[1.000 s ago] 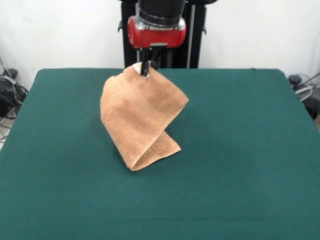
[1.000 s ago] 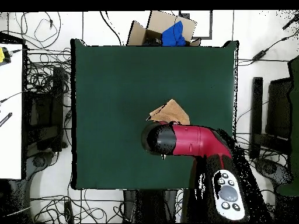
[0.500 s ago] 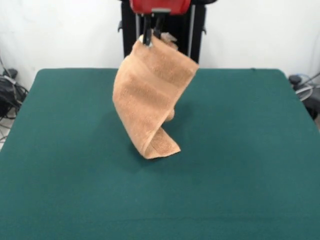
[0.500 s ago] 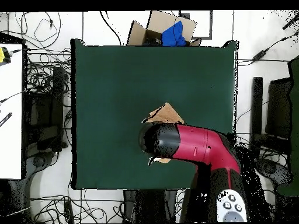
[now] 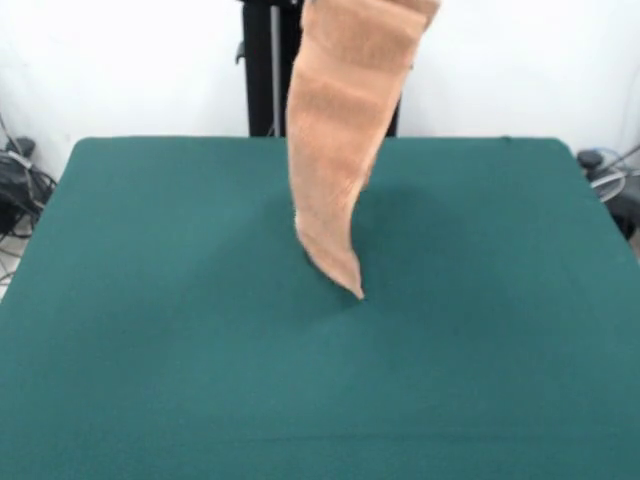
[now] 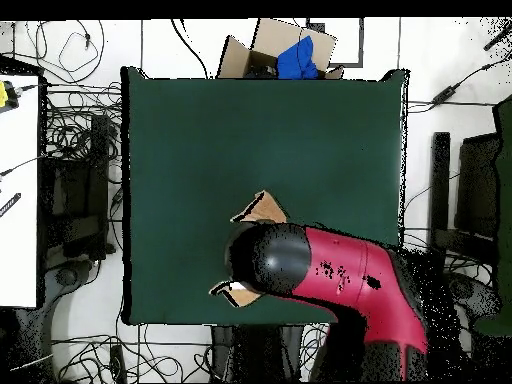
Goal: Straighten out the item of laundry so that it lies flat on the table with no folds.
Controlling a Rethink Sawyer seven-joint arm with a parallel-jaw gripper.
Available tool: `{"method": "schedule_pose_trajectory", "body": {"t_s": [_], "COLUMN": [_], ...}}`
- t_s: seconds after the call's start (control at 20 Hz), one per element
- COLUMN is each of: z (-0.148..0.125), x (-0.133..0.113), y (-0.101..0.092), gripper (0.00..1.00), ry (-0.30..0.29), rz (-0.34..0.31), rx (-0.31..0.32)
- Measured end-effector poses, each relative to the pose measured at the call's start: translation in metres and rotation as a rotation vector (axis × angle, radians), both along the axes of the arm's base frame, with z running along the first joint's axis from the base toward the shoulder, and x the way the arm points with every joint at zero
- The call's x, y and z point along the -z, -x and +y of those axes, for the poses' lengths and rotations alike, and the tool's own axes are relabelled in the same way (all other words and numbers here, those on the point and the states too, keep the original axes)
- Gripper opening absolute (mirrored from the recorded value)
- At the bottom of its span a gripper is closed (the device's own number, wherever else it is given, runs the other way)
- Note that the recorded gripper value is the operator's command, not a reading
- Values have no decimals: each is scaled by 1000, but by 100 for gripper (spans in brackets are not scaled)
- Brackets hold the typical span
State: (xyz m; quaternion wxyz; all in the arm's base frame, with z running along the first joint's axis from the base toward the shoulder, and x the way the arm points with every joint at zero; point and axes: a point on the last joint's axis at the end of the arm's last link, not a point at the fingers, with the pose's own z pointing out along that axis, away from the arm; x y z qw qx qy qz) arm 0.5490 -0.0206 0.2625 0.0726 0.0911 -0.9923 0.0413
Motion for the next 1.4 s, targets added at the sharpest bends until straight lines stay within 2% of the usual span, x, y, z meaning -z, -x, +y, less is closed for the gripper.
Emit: {"method": "schedule_pose_trajectory", "body": {"t_s": [0.45, 0.55, 0.7, 1.1, 1.25, 1.4], "z": [-18, -32, -75, -151, -174, -181], "x": [-43, -52, -63, -58, -53, -49], "y": [14, 18, 26, 46, 56, 58], "gripper": [0, 0, 0, 0, 0, 0], "ry": [16, 22, 33, 36, 46, 59], "rz": [-7, -21, -44, -30, -17, -18], "rx": [59, 90, 174, 319, 352, 352]}}
